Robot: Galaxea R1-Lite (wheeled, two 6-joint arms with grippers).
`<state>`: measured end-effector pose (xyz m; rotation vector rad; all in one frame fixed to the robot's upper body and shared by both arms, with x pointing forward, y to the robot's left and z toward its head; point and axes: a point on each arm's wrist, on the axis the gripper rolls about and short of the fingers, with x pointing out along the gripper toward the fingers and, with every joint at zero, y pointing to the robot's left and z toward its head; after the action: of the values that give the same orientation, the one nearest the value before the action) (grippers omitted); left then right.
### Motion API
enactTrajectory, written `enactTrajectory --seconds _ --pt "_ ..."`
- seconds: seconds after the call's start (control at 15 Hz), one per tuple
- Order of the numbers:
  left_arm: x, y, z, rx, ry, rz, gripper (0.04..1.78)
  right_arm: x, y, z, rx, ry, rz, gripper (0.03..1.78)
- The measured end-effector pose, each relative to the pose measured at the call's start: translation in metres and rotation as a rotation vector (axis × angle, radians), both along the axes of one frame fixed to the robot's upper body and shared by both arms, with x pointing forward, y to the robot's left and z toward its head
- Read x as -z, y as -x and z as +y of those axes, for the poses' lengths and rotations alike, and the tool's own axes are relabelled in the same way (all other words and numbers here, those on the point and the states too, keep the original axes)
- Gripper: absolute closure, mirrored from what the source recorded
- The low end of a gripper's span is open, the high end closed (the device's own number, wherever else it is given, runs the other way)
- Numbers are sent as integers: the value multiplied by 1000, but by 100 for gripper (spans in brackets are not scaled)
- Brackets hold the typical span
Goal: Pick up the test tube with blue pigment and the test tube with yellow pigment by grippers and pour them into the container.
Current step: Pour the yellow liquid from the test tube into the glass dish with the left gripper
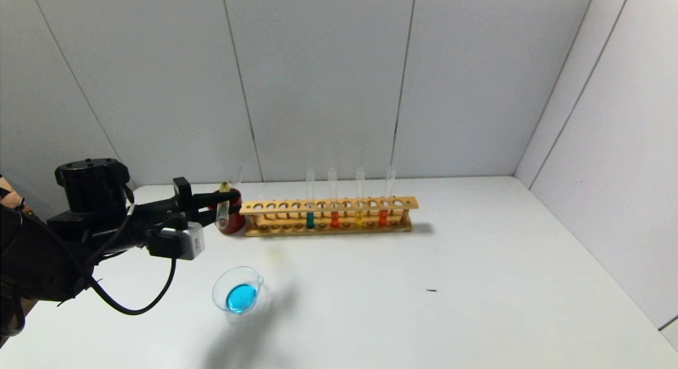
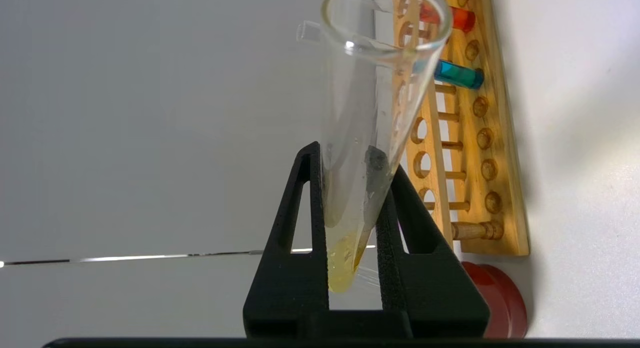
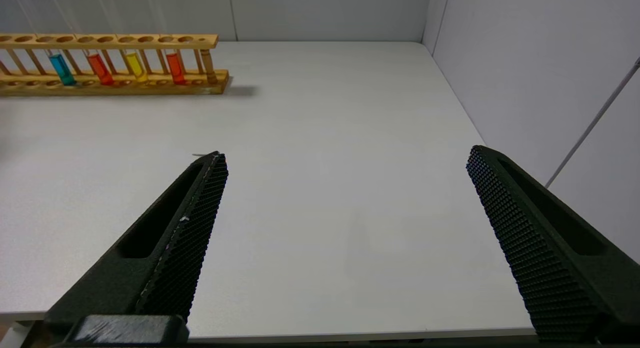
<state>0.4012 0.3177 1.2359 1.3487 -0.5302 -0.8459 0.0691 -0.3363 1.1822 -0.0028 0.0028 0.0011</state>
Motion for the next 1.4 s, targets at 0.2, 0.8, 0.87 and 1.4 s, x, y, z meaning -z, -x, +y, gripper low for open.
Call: enactTrajectory --seconds 0.2,0.8,0.87,1.4 --pt "3 -1 9 27 -49 -71 150 0 0 0 0 0 0 6" --pt "11 -4 37 78 -80 -153 150 0 0 0 0 0 0 6" --pt "14 -5 35 95 -78 -152 150 0 0 0 0 0 0 6" --pt "28 -14 34 135 -70 -166 150 0 0 0 0 0 0 6"
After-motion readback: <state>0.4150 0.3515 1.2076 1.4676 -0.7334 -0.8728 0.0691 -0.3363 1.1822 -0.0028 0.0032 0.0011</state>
